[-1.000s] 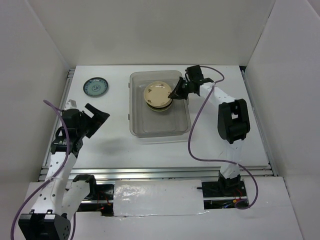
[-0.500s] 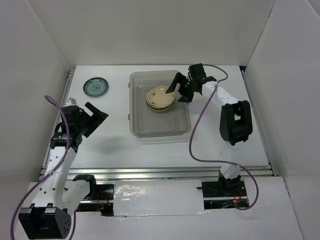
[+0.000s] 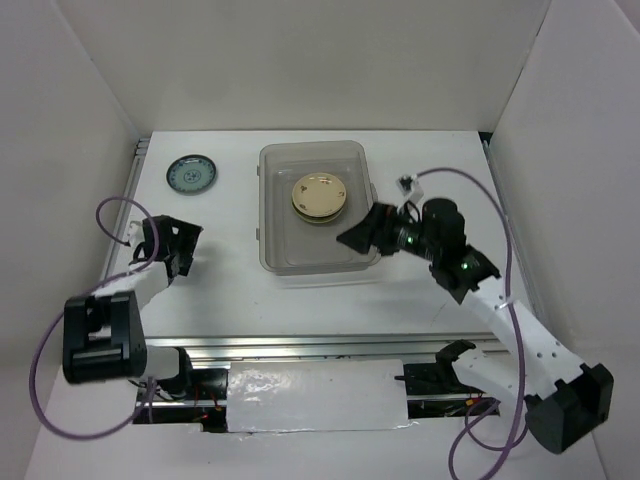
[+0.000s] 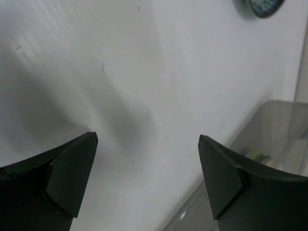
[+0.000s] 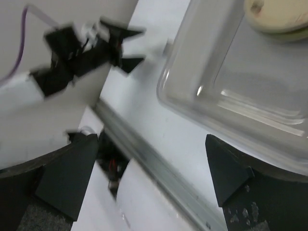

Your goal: Place the plates into the plastic bin on the countertop

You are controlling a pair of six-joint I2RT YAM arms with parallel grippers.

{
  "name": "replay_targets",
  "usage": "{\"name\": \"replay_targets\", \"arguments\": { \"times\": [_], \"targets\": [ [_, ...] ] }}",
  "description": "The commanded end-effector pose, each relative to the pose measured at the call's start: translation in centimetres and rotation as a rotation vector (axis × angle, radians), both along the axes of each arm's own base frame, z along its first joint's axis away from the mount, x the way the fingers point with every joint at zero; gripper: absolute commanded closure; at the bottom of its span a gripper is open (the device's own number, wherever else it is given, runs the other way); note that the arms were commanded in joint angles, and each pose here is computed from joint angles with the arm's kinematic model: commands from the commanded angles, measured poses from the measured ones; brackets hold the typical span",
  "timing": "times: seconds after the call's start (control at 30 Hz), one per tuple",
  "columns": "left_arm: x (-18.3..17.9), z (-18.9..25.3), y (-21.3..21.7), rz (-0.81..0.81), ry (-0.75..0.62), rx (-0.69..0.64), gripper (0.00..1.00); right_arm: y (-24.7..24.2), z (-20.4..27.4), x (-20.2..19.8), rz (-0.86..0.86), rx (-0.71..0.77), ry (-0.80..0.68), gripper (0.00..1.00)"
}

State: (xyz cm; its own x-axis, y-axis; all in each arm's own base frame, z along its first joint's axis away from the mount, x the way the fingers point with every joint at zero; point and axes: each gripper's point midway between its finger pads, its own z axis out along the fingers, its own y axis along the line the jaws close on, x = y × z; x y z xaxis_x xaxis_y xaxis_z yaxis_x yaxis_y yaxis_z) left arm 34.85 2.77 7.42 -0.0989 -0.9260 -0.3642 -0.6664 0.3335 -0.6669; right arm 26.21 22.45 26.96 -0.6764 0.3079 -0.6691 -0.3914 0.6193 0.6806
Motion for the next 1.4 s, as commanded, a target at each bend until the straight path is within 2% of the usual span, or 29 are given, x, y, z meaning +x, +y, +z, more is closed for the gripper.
{"name": "replay_targets", "arguments": {
  "times": [0.0, 0.03, 0.07, 0.1, 0.17, 0.2, 0.23, 0.27, 0.3, 0.33, 0.37, 0.4, 0.43, 0.5, 0.67, 0.7, 0.73, 0.77, 0.8, 0.87, 0.93, 1.03, 1.13, 1.17, 1.2, 1.23, 1.27, 1.3, 1.37],
  "targets": [
    [6.1, 3.9, 1.8, 0.127, -0.274, -0.042, 0.01, 2.4, -0.6, -4.5, 0.208, 0.164, -0.060, 0.00],
    [7.3, 2.8, 2.3, 0.140, -0.260, -0.036, 0.01, 2.3, -2.5, -6.1, 0.229, 0.187, -0.041, 0.00],
    [8.1, 2.8, 2.5, 0.148, -0.274, -0.029, 0.01, 2.4, -1.9, -6.5, 0.238, 0.240, -0.056, 0.00],
    [8.7, 1.3, 2.9, 0.159, -0.243, -0.023, 0.01, 2.5, -3.3, -7.4, 0.258, 0.248, -0.030, 0.00],
    [10.5, 1.7, 3.8, 0.175, -0.258, 0.001, 0.01, 2.9, -3.1, -8.6, 0.296, 0.284, -0.033, 0.00],
    [10.5, -1.1, 4.0, 0.180, -0.168, -0.004, 0.01, 3.1, -3.6, -9.2, 0.316, 0.283, -0.016, 0.00],
    [12.6, 0.1, 4.4, 0.184, -0.172, -0.002, 0.01, 3.5, -3.9, -9.7, 0.338, 0.281, -0.008, 0.00],
    [12.0, -3.6, 4.4, 0.186, -0.027, -0.009, 0.01, 3.7, -4.4, -9.7, 0.344, 0.271, 0.005, 0.00],
    [12.4, -4.5, 4.4, 0.189, 0.022, -0.006, 0.01, 3.8, -4.8, -9.8, 0.349, 0.260, 0.016, 0.00],
    [14.2, -3.5, 5.1, 0.214, 0.016, -0.008, 0.01, 3.8, -5.1, -9.6, 0.344, 0.246, 0.019, 0.00],
    [14.2, -6.1, 5.2, 0.223, 0.094, -0.012, 0.01, 3.8, -5.7, -9.4, 0.337, 0.228, 0.046, 0.00],
    [12.7, -8.2, 5.1, 0.237, 0.219, -0.021, 0.01, 3.9, -5.9, -9.2, 0.334, 0.218, 0.059, 0.00],
    [14.8, -7.1, 5.7, 0.251, 0.206, -0.020, 0.01, 3.9, -5.9, -9.2, 0.341, 0.215, 0.063, 0.00],
    [14.7, -9.4, 5.9, 0.268, 0.297, -0.014, 0.02, 4.1, -5.9, -9.3, 0.353, 0.218, 0.068, 0.00],
    [15.2, -10.1, 6.6, 0.305, 0.355, 0.025, 0.13, 3.9, -5.0, -9.6, 0.370, 0.233, 0.064, 0.00],
    [15.1, -10.2, 6.8, 0.307, 0.359, 0.031, 0.29, 3.7, -4.4, -9.7, 0.367, 0.240, 0.046, 0.00],
    [15.2, -10.2, 6.8, 0.304, 0.356, 0.035, 0.37, 3.6, -4.1, -9.8, 0.370, 0.241, 0.036, 0.00],
    [15.3, -10.4, 6.9, 0.302, 0.353, 0.033, 0.42, 3.4, -3.5, -10.0, 0.365, 0.244, 0.021, 0.00],
    [15.6, -10.3, 6.9, 0.298, 0.345, 0.030, 0.51, 3.2, -3.2, -10.1, 0.360, 0.246, 0.012, 0.00],
    [15.8, -10.6, 7.0, 0.291, 0.346, 0.024, 0.58, 2.9, -2.7, -10.2, 0.348, 0.236, -0.007, 0.00],
    [15.8, -10.8, 6.6, 0.283, 0.343, 0.014, 0.78, 2.2, -2.7, -9.9, 0.305, 0.210, -0.025, 0.00],
    [15.4, -10.5, 6.5, 0.284, 0.324, -0.015, 1.00, 1.5, -2.3, -9.0, 0.246, 0.178, -0.057, 0.00],
    [13.9, -8.2, 6.6, 0.316, 0.275, 0.004, 1.00, 1.1, -2.7, -9.0, 0.233, 0.158, -0.038, 0.00],
    [14.0, -3.8, 6.6, 0.331, 0.177, 0.018, 1.00, 1.1, -2.6, -9.0, 0.232, 0.156, -0.042, 0.00],
    [12.0, -3.8, 6.4, 0.351, 0.162, 0.031, 1.00, 0.9, -2.6, -9.0, 0.226, 0.156, -0.043, 0.00],
    [11.2, -1.5, 7.0, 0.392, 0.101, 0.073, 1.00, 0.9, -2.7, -9.0, 0.223, 0.152, -0.039, 0.00],
    [10.5, 4.0, 6.6, 0.402, -0.032, 0.088, 1.00, 0.7, -2.7, -9.1, 0.217, 0.151, -0.040, 0.00],
    [8.6, 4.1, 6.3, 0.402, -0.042, 0.111, 1.00, 0.6, -2.7, -9.0, 0.208, 0.148, -0.041, 0.00],
    [7.8, 10.8, 4.6, 0.339, -0.220, 0.165, 1.00, 0.3, -2.9, -8.8, 0.184, 0.137, -0.040, 0.00]
  ]
}}
